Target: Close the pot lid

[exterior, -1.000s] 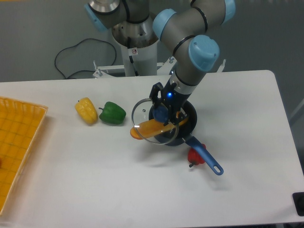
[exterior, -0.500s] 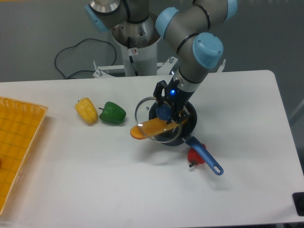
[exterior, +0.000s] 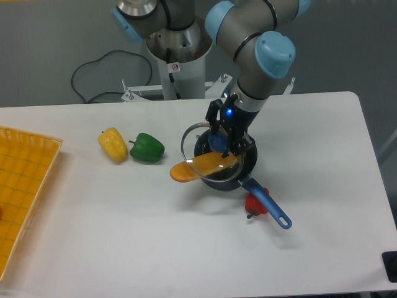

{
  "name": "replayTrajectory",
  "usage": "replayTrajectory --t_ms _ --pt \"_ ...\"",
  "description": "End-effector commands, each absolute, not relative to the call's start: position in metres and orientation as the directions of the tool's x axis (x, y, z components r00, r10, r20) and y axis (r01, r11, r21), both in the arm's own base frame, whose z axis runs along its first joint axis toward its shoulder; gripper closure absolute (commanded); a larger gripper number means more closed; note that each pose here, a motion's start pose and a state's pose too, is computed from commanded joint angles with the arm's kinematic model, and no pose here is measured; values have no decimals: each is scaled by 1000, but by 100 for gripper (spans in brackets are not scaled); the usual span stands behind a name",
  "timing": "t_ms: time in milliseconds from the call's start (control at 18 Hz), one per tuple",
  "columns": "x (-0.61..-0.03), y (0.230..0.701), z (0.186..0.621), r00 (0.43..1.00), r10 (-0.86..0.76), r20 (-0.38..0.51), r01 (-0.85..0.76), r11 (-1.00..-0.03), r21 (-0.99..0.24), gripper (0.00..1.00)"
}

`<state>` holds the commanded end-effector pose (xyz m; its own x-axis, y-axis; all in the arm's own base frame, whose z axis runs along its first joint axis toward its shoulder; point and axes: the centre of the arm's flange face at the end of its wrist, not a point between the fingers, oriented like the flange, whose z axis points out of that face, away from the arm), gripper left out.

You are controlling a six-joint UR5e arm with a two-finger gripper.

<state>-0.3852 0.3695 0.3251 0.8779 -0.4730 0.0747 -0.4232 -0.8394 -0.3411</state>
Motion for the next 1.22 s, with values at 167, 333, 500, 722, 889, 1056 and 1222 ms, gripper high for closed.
replayTrajectory --t_ms 167,333,500,722,889,1056,1222 --pt "-383 369 318 877 -474 72 -425 -838 -341 51" --pt "-385 367 310 876 -475 77 -425 -839 -340 51" --pt "-389 363 310 875 -479 71 -429 -836 -343 51" --pt "-390 362 310 875 -480 67 -431 -834 -343 51" --pt "-391 364 311 873 -483 64 -435 -833 -343 51" --pt "-389 363 308 869 -490 67 -441 -829 -342 51" --pt "-387 362 303 866 -495 74 -444 -828 -343 51"
